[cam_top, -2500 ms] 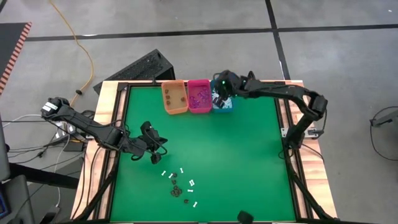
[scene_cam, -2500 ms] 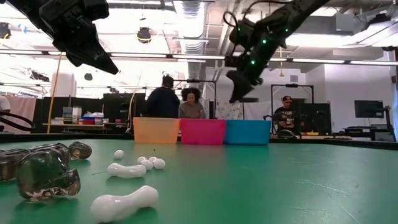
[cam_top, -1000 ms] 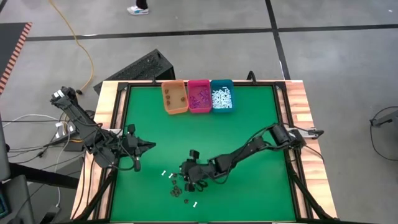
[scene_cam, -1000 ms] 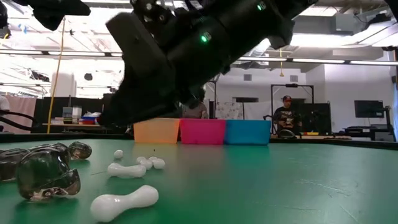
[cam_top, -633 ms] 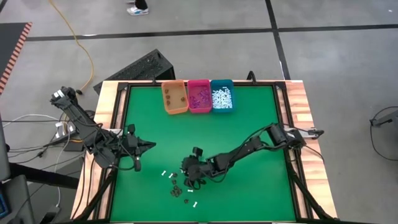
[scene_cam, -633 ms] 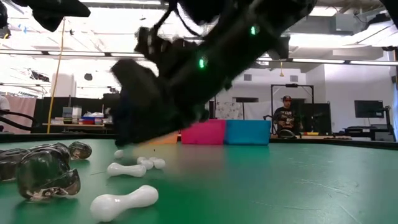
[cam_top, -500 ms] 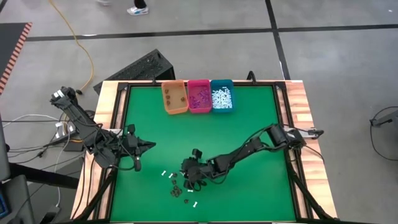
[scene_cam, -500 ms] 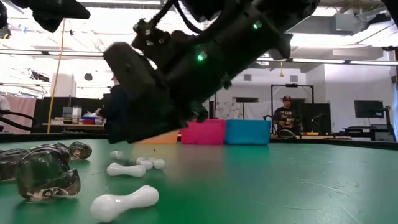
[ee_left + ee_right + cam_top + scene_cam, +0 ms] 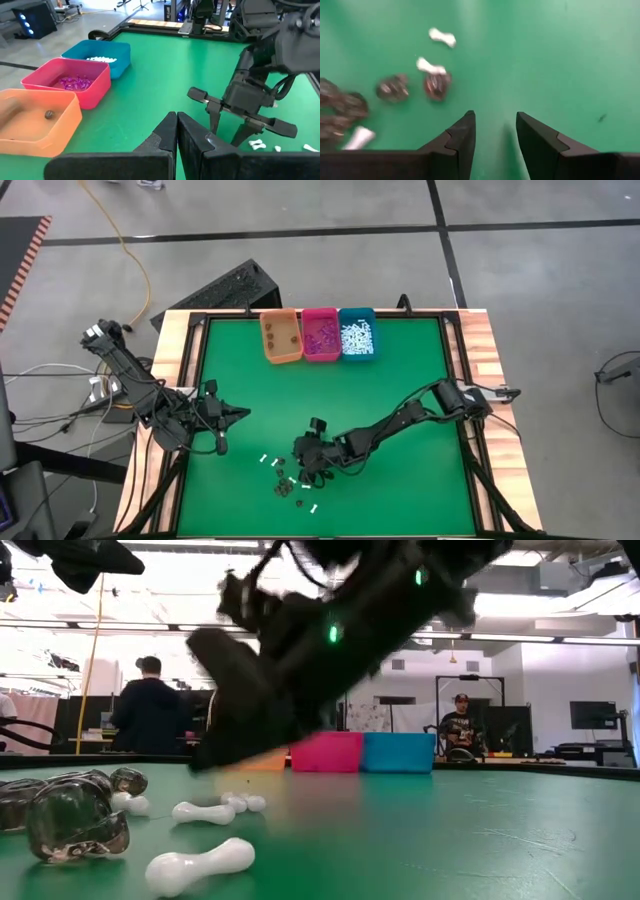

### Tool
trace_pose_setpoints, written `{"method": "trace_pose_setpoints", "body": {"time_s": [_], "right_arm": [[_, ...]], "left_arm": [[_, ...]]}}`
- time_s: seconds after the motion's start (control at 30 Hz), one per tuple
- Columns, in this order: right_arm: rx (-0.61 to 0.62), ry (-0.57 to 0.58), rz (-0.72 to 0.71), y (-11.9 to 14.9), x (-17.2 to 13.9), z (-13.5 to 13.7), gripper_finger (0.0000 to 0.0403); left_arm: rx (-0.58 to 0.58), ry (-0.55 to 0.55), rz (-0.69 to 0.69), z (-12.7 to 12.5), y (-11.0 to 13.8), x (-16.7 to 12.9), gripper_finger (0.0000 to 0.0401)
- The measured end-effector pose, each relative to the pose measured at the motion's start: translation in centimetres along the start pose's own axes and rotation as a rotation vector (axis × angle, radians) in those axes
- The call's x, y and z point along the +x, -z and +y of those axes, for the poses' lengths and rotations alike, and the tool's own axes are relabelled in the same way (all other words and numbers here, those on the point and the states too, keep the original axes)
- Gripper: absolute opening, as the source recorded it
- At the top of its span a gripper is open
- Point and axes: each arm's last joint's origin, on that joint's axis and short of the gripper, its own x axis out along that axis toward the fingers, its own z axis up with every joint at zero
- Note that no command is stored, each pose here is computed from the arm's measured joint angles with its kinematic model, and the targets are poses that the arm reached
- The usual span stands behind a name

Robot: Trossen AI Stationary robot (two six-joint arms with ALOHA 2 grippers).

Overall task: Sort Halloween decoration
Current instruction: Put the white bone toy into the blue bin

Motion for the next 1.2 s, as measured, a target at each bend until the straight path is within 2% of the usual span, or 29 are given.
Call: {"method": "trace_pose_setpoints", "body": {"time_s": [0.13,0.3,0.47,0.7,0.97,1.2], "right_arm": [[-0.045,-0.086,-0.021,-1.9,-2.7,1.0,0.0170],[-0.015,-0.155,0.005,-0.8,-5.1,3.9,0.0170],[0.028,-0.108,-0.001,0.6,-5.6,5.4,0.0170],[-0.002,-0.052,0.061,1.0,-5.1,4.4,0.0170],[0.041,-0.053,0.092,3.4,-4.1,5.5,0.0170],[0.053,0.051,0.143,4.3,-3.7,4.7,0.0170]], "left_arm": [[-0.005,0.001,0.000,0.0,0.0,0.0,0.0000],[-0.001,-0.001,0.002,0.0,0.0,0.0,0.0000],[-0.002,-0.013,-0.004,0.0,0.0,0.0,0.0000],[-0.029,-0.017,-0.007,0.1,0.0,0.0,0.0000],[-0.033,-0.017,-0.009,0.1,0.0,0.0,0.0000],[-0.033,-0.017,-0.009,0.0,0.0,0.0,0.0000]]}}
